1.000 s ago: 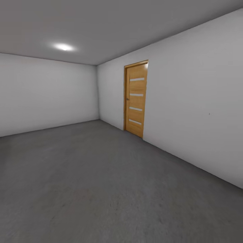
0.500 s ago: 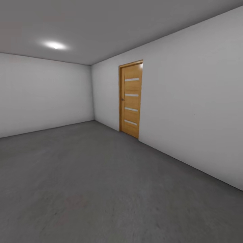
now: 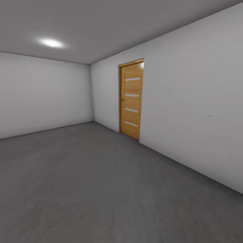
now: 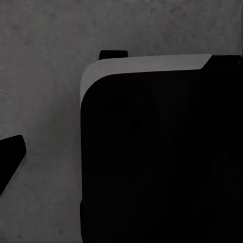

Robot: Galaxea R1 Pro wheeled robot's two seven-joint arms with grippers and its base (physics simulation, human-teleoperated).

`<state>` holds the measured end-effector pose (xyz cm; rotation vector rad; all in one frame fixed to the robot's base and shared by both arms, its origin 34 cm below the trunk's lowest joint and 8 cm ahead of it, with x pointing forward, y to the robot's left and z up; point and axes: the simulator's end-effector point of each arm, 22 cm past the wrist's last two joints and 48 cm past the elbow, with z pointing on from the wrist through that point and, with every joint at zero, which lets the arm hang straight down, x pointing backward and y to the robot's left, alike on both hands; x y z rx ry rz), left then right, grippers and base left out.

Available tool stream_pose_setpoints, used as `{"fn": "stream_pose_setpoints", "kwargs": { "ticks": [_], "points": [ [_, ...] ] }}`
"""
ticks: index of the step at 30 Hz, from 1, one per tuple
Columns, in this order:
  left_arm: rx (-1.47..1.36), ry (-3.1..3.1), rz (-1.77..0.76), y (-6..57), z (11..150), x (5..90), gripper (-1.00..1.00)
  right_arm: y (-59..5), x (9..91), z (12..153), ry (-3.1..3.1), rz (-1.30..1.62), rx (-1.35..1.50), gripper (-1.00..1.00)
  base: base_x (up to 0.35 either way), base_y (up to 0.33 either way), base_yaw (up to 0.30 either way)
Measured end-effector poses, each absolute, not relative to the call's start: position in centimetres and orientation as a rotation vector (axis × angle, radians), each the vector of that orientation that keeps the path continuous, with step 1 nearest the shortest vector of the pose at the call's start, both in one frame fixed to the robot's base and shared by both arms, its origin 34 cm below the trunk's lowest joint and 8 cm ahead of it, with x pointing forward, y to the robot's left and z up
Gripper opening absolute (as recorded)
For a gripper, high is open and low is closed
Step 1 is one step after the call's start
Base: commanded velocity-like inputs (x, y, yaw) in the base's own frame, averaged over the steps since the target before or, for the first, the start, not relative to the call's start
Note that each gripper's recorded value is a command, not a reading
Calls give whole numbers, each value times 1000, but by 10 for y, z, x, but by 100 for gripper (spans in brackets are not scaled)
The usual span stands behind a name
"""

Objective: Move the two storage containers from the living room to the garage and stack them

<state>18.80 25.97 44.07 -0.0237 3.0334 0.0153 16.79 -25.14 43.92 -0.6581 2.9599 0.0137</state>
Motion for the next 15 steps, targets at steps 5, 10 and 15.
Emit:
{"fn": "stream_pose_setpoints", "kwargs": {
  "ticks": [5,10,15],
  "points": [
    [-24,3034,15,260,441,188,100,-254,168,439,2961,9,-656,100,322,0,0],
    [-31,3029,17,261,441,189,100,-249,169,439,2956,18,-662,100,322,0,0],
    [-29,3038,11,259,441,187,100,-248,173,440,2933,23,-673,100,323,0,0]
  ]
}}
